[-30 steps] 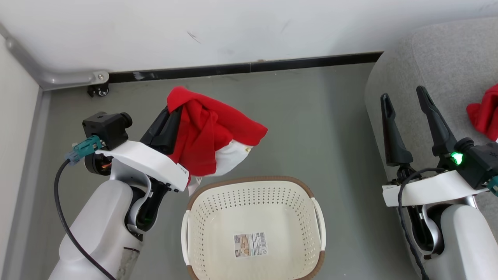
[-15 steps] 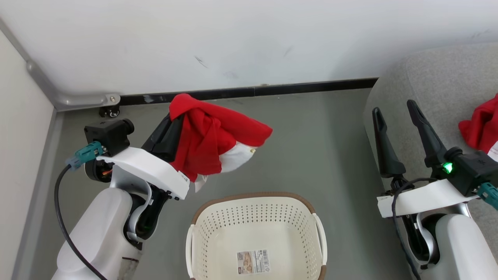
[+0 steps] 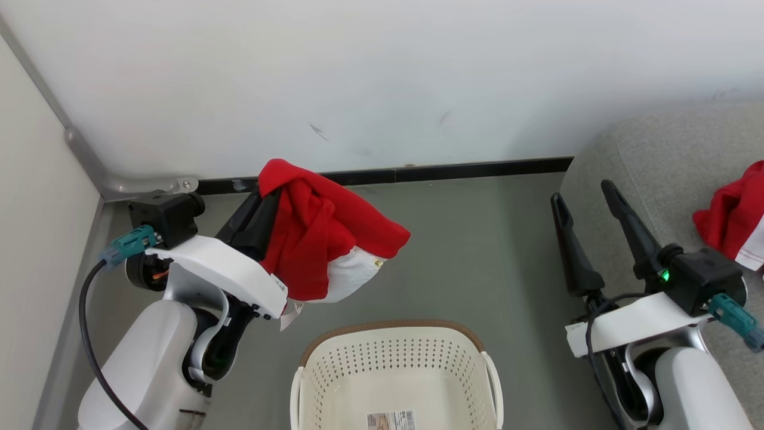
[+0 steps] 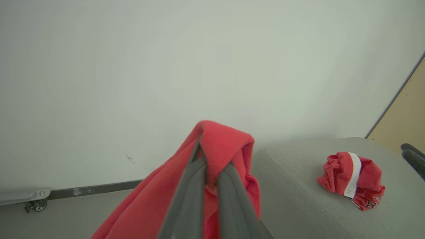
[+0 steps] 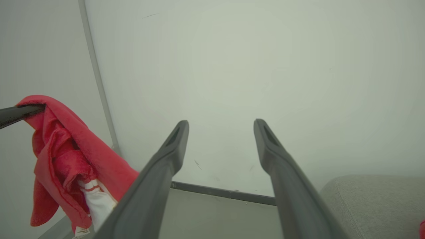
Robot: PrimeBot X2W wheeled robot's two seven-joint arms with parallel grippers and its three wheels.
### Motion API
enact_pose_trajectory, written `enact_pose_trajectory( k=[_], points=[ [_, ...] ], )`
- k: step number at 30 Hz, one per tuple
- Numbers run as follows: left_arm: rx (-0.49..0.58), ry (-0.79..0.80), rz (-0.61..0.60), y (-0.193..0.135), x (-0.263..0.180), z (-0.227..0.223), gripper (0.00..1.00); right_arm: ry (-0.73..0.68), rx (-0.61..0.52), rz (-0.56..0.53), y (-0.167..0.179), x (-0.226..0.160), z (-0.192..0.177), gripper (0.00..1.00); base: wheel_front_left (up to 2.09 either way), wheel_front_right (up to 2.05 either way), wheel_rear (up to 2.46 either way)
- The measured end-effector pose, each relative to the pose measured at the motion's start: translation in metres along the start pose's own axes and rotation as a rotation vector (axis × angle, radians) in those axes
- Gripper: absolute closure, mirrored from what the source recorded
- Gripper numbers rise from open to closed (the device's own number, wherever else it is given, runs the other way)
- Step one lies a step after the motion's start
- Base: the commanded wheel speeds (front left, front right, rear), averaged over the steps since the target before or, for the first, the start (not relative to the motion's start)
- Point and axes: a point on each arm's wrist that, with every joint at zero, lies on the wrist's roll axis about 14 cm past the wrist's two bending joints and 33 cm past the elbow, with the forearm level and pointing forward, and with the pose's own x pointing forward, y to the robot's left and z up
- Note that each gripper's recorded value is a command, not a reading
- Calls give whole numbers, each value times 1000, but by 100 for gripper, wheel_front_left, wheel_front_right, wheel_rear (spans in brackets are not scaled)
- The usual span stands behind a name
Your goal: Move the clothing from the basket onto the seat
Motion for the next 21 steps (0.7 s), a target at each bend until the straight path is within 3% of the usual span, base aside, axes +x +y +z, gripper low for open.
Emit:
enact_pose_trajectory(
  k=[21],
  points=[
    [20,0,-50,-26,-20,17,100,37,-15,100,37,-15,5,0,0,0,0]
  ],
)
